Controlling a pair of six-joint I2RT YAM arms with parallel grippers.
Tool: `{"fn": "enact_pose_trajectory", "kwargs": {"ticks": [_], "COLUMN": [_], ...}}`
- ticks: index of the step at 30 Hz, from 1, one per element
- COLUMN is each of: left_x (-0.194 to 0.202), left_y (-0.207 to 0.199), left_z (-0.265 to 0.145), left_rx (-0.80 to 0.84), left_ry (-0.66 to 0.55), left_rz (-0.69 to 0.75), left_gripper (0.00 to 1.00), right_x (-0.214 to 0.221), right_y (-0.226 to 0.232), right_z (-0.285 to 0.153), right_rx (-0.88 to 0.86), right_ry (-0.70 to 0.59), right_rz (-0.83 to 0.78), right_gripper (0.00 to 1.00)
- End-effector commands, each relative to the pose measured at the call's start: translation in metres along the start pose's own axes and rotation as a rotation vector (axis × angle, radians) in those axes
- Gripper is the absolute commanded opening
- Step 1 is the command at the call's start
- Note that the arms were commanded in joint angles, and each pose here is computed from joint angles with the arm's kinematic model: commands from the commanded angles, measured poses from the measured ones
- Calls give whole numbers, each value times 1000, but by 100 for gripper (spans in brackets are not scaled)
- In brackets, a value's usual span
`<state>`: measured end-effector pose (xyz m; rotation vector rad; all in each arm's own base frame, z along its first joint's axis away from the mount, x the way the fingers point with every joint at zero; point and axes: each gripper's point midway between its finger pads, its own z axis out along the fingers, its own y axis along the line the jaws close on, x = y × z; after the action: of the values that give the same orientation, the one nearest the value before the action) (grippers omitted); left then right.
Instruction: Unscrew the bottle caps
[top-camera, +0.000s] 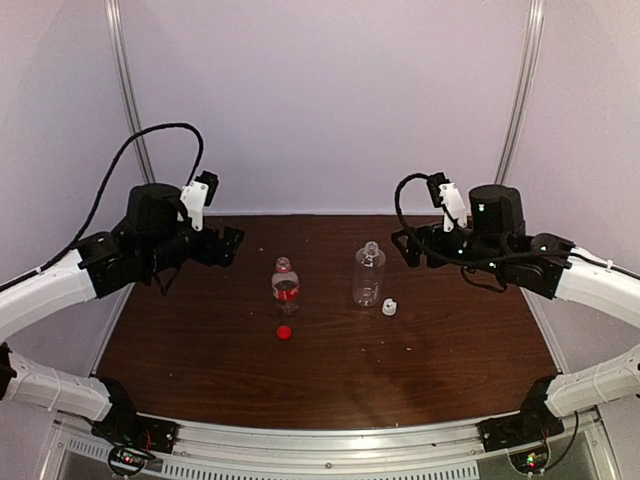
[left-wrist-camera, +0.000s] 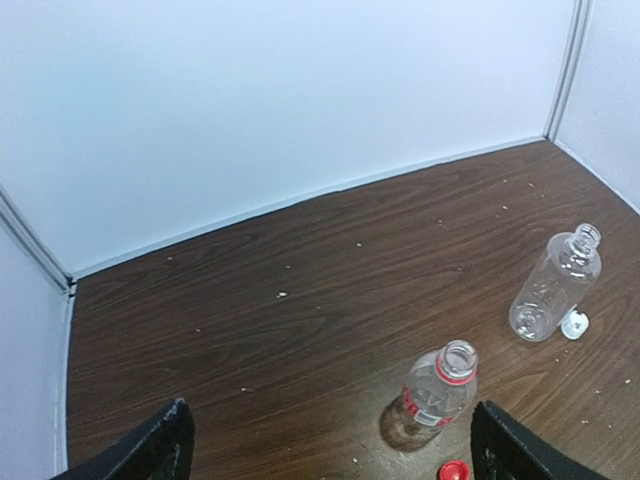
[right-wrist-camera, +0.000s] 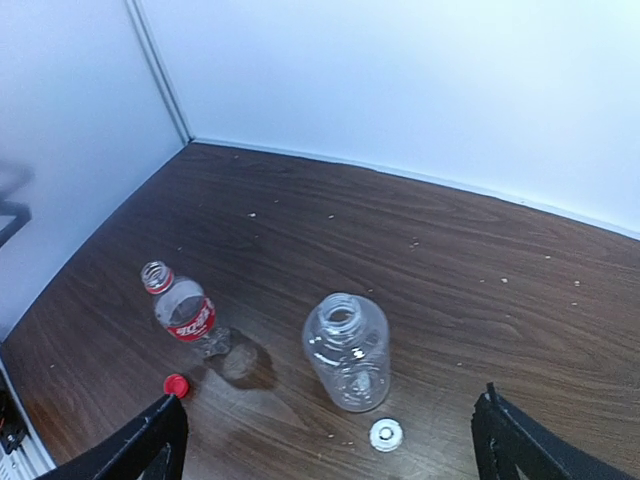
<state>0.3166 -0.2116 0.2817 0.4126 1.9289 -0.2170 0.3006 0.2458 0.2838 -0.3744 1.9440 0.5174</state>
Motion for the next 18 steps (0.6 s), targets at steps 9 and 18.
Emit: {"fn": "enact_pose_trajectory", "kwargs": {"ticks": [9,18], "left_x": [-15,-10], "left_y": [64,74], "left_z": [-38,-28], "left_rx": [-261,-235], "left_ry": [-116,-128], "left_rz": [-29,-64], "left_gripper": [98,98], "right_x": [-47,-62], "right_y": [-76,-109], "right_z": [-26,-3], "right_rx": [277,358], "right_ry": [-35,8], "right_rz": [-45,-67], "right_gripper": [100,100]}}
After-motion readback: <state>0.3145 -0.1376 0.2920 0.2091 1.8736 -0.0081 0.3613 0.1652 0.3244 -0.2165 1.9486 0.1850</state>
